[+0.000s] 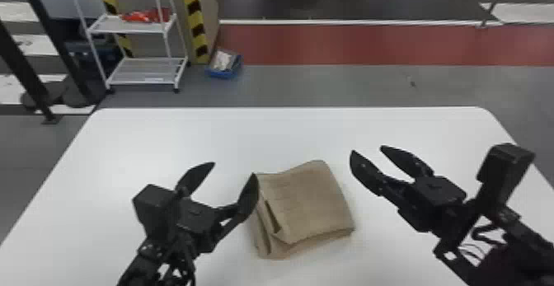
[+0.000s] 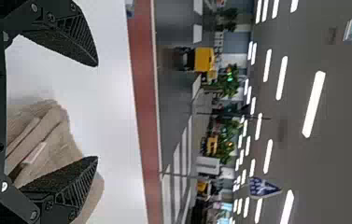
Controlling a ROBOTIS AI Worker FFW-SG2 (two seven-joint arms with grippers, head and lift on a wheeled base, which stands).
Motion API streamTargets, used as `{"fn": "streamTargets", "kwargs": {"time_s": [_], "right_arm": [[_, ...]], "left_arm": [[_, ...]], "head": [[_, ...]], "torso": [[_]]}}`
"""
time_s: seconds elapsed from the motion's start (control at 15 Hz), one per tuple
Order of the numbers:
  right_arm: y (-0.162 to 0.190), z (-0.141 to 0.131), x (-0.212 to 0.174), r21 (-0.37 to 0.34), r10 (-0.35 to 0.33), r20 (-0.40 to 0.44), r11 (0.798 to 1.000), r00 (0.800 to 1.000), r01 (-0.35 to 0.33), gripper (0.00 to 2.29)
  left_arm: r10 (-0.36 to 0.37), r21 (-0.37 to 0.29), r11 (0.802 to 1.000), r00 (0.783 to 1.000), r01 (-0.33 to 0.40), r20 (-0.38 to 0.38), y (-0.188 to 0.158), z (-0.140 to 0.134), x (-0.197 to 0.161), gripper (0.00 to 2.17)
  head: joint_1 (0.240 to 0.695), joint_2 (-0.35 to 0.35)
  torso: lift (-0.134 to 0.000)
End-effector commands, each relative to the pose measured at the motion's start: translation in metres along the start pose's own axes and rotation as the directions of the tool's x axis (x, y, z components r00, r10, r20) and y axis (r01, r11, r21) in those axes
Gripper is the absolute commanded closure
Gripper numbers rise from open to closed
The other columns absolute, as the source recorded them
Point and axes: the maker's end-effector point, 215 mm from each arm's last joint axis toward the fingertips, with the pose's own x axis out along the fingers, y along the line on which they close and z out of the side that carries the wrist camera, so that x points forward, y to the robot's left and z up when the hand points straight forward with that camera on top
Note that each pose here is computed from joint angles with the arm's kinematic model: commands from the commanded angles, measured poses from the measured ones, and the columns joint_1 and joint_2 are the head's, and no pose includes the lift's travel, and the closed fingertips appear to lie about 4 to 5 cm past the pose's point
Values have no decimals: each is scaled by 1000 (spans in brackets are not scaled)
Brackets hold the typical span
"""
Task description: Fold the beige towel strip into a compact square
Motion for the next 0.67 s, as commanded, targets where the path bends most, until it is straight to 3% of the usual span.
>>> {"fn": "streamTargets", "kwargs": {"time_s": [0.0, 0.13, 0.27, 0.4, 0.6], "right_arm": [[-61, -1, -45, 32, -101, 54, 995, 993, 99, 329], [-106, -7, -92, 72, -176, 112, 983, 978, 169, 252], [-145, -18, -135, 112, -215, 130, 973, 968, 201, 242], [-178, -29, -170, 139, -268, 121, 958, 956, 251, 232], [-223, -27, -219, 178, -377, 161, 920, 912, 348, 113]], "left_arm": [[85, 5, 996, 988, -86, 127, 20, 23, -9, 161], [149, -16, 989, 961, -149, 232, 36, 36, -24, 157], [179, -28, 984, 948, -177, 264, 45, 34, -31, 157], [232, -43, 972, 918, -230, 321, 62, 40, -44, 157], [273, -50, 960, 889, -274, 367, 82, 47, -56, 154]], "head": [[695, -33], [695, -70], [695, -114], [695, -158], [695, -246]], "torso": [[-124], [-124], [-124], [-124], [-124]]}}
